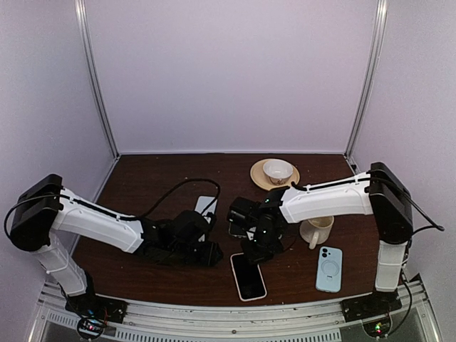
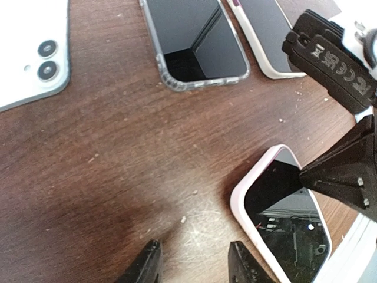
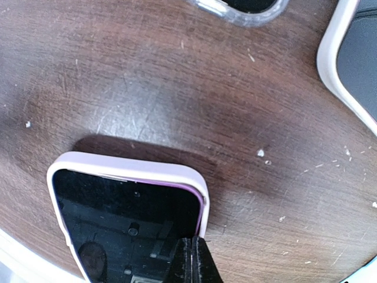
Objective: Put the phone into the phone case
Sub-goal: Press the phone onto the phone case.
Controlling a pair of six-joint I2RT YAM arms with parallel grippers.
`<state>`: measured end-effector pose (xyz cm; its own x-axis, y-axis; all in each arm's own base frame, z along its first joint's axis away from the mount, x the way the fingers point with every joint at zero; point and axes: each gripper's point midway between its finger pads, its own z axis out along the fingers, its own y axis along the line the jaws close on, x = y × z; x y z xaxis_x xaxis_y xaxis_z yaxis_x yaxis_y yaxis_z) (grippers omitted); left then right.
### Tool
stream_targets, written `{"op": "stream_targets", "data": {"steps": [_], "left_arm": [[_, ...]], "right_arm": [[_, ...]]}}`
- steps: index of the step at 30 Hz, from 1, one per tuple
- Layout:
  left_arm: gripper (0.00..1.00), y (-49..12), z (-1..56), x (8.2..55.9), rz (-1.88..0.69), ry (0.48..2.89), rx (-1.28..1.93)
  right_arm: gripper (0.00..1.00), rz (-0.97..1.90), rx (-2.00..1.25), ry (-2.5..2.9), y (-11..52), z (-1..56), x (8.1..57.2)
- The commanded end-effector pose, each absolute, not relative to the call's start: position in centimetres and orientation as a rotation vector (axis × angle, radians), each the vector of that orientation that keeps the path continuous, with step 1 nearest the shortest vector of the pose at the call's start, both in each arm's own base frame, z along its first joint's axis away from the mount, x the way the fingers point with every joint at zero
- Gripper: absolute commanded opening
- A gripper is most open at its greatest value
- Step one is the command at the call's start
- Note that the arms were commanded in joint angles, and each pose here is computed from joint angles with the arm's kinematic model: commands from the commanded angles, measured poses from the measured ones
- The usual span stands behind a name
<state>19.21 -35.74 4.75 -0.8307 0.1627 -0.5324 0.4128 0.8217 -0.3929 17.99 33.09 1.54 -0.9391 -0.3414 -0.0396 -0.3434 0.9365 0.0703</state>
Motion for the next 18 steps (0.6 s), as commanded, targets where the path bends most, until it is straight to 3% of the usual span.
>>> {"op": "stream_targets", "data": {"steps": [1,10,15,18], "left_arm": [[0.41,-34.9,5.9,19.9,-0.697,2.478,0.404],[0.42,-35.7,4.9,19.3,-0.758,2.524,0.402],[0.42,-36.8,4.4,18.7,-0.818,2.552,0.400],[0.42,-37.0,4.3,18.7,-0.827,2.551,0.396]], "right_arm": [[0.00,-0.047,-0.636,3.174,31.1,-5.6,16.7],[0.15,0.213,-0.609,2.941,34.2,6.2,20.9],[0.22,0.113,-0.573,2.904,32.8,7.8,22.9],[0.32,0.127,-0.570,2.918,33.1,7.0,23.1]]}}
